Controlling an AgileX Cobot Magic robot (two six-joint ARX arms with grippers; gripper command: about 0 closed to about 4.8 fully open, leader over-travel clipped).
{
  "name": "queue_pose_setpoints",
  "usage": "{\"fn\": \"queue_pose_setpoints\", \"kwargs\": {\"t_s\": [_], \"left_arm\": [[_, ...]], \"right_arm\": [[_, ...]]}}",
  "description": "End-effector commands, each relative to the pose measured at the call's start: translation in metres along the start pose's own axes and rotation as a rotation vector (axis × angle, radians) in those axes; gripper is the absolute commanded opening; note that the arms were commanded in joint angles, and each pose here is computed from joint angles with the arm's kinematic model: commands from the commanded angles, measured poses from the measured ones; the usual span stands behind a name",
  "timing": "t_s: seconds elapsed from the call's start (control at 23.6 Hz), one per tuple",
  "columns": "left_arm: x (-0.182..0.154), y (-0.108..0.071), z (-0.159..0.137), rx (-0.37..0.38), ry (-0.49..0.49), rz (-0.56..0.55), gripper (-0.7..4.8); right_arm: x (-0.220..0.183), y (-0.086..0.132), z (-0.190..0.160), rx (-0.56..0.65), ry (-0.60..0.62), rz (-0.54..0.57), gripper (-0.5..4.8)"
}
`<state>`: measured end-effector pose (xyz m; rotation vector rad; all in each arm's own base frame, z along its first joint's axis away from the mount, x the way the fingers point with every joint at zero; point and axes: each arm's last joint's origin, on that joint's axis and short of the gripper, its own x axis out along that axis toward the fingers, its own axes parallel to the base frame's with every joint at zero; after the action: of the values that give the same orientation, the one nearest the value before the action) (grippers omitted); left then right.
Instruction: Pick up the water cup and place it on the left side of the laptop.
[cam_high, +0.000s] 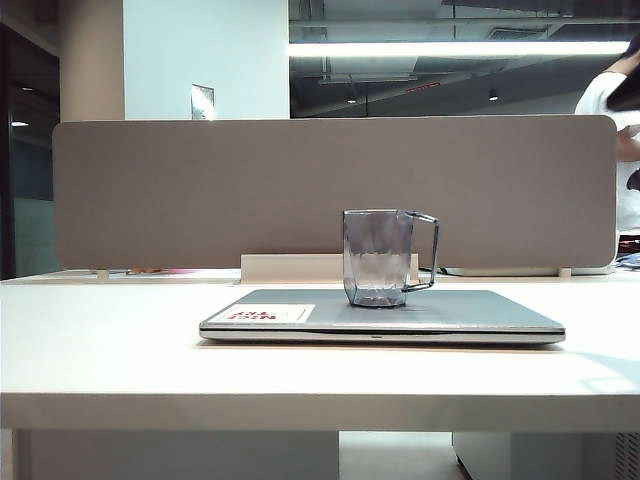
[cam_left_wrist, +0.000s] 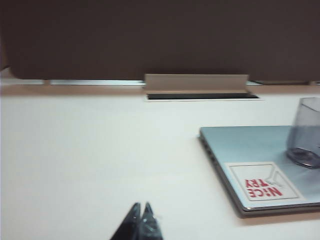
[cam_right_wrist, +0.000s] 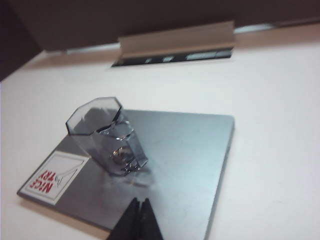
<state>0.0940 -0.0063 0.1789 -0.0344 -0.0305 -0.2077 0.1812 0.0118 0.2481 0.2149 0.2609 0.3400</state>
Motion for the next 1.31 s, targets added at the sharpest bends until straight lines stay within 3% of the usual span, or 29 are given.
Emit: {"fn": "queue_pose_setpoints", "kwargs": {"t_s": [0.04,0.25,0.55,0.8,1.1,1.31], "left_arm": [[0.000,-0.002,0.004,0.002,-0.015,-0.052,-0.06],[-0.004,-0.004,0.019,-0.005,-0.006,-0.075,-0.06],[0.001,-0.006,0.064,0.001,0.015,-0.130,-0.06],[0.032,-0.003,0.100,-0.036,0.139,-0.179,-0.06],[0.060,-0.003,0.110,-0.055,0.218,-0.205,-0.06],[0.089,-0.019,0.106,-0.062,0.317,-0.296,-0.06]], "right_arm": [[0.021,0.004,0.007,-0.055,0.033,0.048,-0.05],[0.055,0.003,0.005,-0.050,0.088,0.084,-0.05],[0.100,-0.007,-0.003,-0.042,0.122,0.091,-0.05],[0.140,-0.005,-0.005,-0.041,0.166,0.141,-0.05],[0.164,-0.006,-0.003,-0.041,0.182,0.150,-0.05],[0.182,-0.010,-0.007,-0.034,0.202,0.147,-0.05]]}}
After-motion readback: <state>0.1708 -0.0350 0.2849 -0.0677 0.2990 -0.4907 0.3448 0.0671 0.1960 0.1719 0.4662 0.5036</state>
